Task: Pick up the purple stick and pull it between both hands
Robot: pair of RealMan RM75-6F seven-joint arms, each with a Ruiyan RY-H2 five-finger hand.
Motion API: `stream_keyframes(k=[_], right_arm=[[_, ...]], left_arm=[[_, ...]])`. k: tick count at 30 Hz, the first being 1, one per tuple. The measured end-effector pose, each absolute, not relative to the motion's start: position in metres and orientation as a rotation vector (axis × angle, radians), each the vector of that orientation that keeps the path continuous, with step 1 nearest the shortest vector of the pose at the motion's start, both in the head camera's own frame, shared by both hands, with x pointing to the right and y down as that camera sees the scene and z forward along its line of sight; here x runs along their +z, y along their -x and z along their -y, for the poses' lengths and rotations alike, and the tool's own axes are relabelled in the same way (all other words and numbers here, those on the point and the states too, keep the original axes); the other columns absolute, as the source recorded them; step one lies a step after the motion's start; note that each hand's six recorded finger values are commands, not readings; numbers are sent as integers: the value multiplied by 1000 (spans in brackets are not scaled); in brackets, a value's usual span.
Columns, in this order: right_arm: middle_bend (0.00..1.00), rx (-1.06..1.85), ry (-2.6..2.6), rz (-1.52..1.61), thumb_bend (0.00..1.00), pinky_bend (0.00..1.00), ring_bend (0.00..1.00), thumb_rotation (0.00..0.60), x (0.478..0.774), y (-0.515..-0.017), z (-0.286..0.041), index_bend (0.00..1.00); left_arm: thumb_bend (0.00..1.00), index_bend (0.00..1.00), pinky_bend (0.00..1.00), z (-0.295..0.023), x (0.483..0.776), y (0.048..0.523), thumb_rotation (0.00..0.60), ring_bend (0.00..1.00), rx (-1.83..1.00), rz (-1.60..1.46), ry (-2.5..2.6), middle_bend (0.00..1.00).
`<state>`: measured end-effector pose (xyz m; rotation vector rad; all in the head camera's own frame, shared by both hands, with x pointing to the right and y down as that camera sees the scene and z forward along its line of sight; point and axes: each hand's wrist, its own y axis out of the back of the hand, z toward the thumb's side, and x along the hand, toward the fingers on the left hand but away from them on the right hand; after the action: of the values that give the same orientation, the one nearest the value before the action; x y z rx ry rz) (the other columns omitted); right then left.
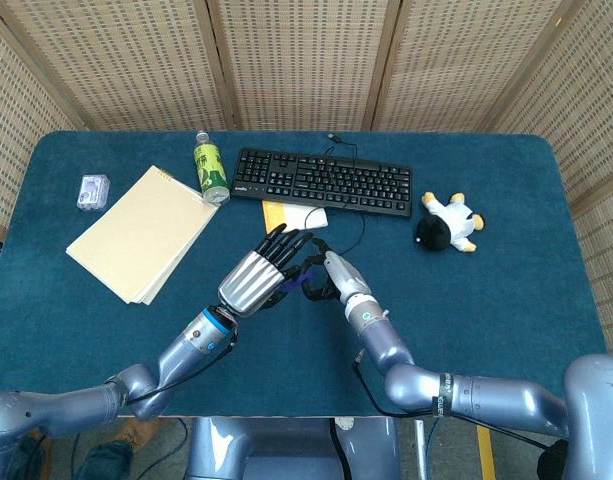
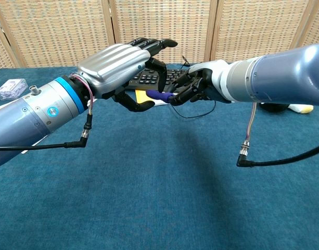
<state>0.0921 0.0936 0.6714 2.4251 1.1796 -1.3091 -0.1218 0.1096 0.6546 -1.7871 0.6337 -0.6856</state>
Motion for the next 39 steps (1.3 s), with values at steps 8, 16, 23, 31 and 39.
stream_keyframes(k=[8,16,23,31,39], right_arm=[[63,-1308,-2420,-1181,668,0,0,600,672,-95,-93,675],[63,-1308,-2421,-1175,668,0,0,600,673,-96,-94,676],[63,-1308,-2419,-1175,668,0,0,600,673,-97,-94,676],[63,-1314,-2420,-1173,669,0,0,600,674,-99,-95,686],[63,-1321,-2413,-1186,670,0,0,600,674,-104,-93,694]], left_arm=[[354,519,0,-108,653,118,600,0,-682,-648,1783,0],[410,575,0,-107,652,114,600,0,-680,-665,1793,0],[467,629,0,-105,652,114,600,0,-686,-677,1795,0],[532,779,0,-103,651,115,600,0,-690,-696,1805,0],[540,822,0,-100,649,118,600,0,-689,-710,1801,0]])
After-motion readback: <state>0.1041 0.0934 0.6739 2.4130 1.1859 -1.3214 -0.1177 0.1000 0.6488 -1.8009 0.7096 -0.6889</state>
